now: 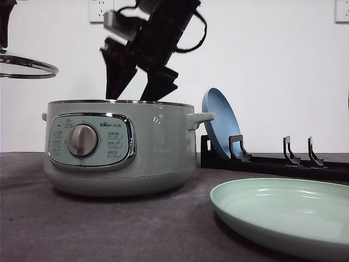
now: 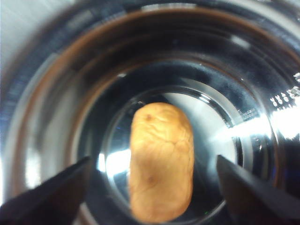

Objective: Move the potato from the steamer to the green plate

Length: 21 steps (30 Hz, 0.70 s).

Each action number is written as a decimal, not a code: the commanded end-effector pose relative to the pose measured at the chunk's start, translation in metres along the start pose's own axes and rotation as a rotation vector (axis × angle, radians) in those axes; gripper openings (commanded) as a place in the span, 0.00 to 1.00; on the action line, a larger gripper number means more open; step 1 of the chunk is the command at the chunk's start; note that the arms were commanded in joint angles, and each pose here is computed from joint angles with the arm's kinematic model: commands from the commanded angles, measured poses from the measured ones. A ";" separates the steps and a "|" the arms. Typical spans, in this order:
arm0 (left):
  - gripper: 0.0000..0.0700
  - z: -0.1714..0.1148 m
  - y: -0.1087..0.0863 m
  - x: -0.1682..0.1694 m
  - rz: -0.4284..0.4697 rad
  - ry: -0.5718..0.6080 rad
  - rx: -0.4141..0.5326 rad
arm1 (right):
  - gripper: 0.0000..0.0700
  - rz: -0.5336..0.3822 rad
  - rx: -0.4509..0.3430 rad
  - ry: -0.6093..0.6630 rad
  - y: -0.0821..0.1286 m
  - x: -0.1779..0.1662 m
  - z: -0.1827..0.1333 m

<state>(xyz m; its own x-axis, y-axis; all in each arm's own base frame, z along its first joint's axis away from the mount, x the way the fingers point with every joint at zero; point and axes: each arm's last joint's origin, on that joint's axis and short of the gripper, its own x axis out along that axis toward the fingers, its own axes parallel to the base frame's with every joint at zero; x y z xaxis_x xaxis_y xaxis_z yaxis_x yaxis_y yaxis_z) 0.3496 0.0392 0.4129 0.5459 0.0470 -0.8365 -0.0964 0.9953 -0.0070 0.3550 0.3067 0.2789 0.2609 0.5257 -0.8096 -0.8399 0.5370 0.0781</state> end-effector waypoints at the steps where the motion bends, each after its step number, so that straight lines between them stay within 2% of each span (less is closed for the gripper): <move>1: 0.00 0.005 -0.001 -0.011 -0.004 -0.065 0.012 | 0.88 -0.004 -0.046 -0.006 0.002 0.011 0.004; 17: 0.00 0.006 -0.001 -0.011 -0.004 -0.079 0.012 | 0.89 -0.018 -0.029 0.036 -0.012 0.053 -0.007; 21: 0.00 0.007 -0.001 -0.011 -0.004 -0.085 0.011 | 0.87 -0.007 0.001 0.056 -0.014 0.063 -0.011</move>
<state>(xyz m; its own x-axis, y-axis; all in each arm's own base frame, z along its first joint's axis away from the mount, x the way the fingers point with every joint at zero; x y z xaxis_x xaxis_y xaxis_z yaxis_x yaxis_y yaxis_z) 0.3511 0.0392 0.4138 0.5610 0.0460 -0.8265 -0.0946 0.9955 -0.0088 0.3741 0.3178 0.2324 0.2531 0.4847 -0.8373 -0.8402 0.5392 0.0581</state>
